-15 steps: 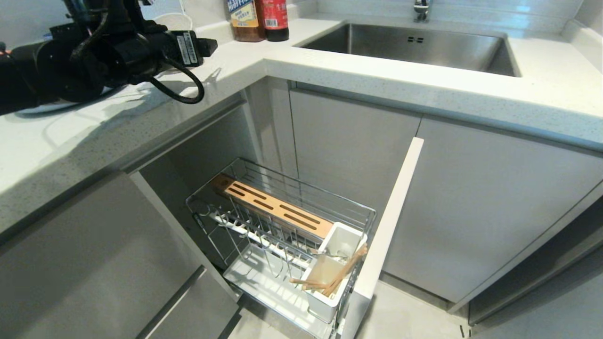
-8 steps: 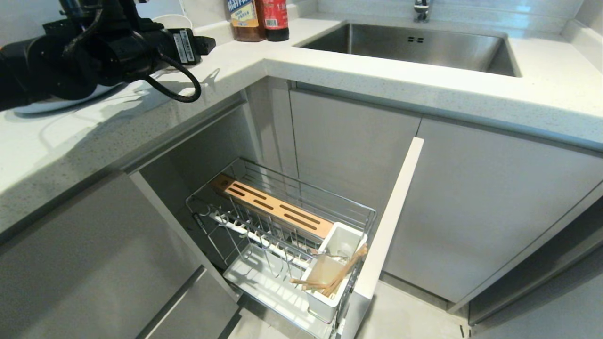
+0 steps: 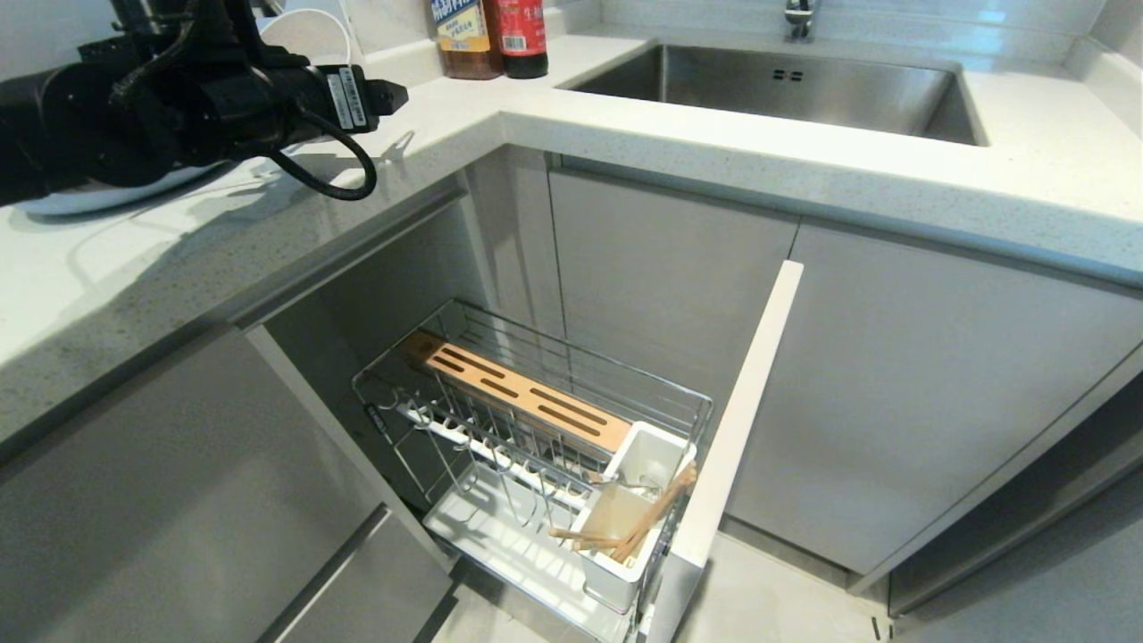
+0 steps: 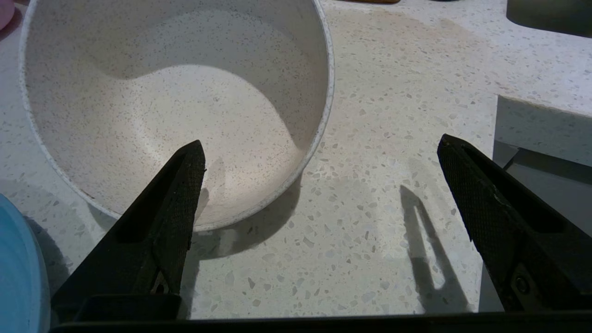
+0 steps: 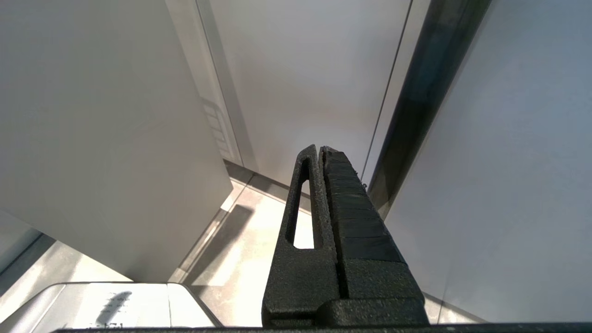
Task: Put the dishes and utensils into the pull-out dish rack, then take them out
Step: Pick up the bowl and place it in the cupboard
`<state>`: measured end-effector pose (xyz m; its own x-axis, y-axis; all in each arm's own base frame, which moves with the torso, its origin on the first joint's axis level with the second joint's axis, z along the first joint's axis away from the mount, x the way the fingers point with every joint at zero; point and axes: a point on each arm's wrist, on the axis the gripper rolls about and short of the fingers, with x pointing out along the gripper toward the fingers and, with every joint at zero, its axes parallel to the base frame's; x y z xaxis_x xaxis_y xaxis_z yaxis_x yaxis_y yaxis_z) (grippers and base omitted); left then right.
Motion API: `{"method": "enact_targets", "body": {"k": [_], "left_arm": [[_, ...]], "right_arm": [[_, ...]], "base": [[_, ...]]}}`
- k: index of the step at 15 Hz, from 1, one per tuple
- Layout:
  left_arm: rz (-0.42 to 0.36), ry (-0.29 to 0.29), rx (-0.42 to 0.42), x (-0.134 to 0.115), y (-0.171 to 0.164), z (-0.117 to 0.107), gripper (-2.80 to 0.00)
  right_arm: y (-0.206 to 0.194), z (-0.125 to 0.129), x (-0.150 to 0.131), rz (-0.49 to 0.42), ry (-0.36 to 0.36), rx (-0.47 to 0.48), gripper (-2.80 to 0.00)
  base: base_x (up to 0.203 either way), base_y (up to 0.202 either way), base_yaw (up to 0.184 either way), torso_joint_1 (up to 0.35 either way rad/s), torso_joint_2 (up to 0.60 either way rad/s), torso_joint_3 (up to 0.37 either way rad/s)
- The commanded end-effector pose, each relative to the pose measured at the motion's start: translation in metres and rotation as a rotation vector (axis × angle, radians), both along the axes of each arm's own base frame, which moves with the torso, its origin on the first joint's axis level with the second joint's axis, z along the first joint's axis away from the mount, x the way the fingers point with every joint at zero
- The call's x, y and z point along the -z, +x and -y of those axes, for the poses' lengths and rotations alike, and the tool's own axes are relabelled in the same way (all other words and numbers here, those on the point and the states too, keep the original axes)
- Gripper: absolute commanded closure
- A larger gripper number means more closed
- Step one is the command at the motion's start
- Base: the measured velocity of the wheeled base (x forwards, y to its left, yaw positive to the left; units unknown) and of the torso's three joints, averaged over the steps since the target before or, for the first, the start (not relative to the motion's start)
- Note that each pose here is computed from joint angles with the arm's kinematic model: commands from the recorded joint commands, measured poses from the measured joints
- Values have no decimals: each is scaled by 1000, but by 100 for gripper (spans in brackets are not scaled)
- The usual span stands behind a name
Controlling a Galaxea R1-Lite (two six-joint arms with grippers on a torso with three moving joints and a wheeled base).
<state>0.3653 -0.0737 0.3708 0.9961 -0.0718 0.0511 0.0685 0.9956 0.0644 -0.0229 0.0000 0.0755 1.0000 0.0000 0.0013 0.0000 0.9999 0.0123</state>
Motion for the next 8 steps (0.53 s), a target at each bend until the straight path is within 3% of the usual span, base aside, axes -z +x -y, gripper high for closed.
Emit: {"method": "enact_targets", "body": {"k": [1, 7, 8], "left_arm": [[2, 0, -2, -1, -1, 0, -280], [8, 0, -3, -3, -3, -1, -280], [9, 2, -3, -3, -3, -1, 0]], "right_arm": [[0, 0, 0, -1, 0, 0, 0], [0, 0, 0, -2, 0, 0, 0], [0, 0, 0, -1, 0, 0, 0]], "base": [[0, 0, 0, 0, 0, 0], [0, 0, 0, 0, 0, 0], [0, 0, 0, 0, 0, 0]]}}
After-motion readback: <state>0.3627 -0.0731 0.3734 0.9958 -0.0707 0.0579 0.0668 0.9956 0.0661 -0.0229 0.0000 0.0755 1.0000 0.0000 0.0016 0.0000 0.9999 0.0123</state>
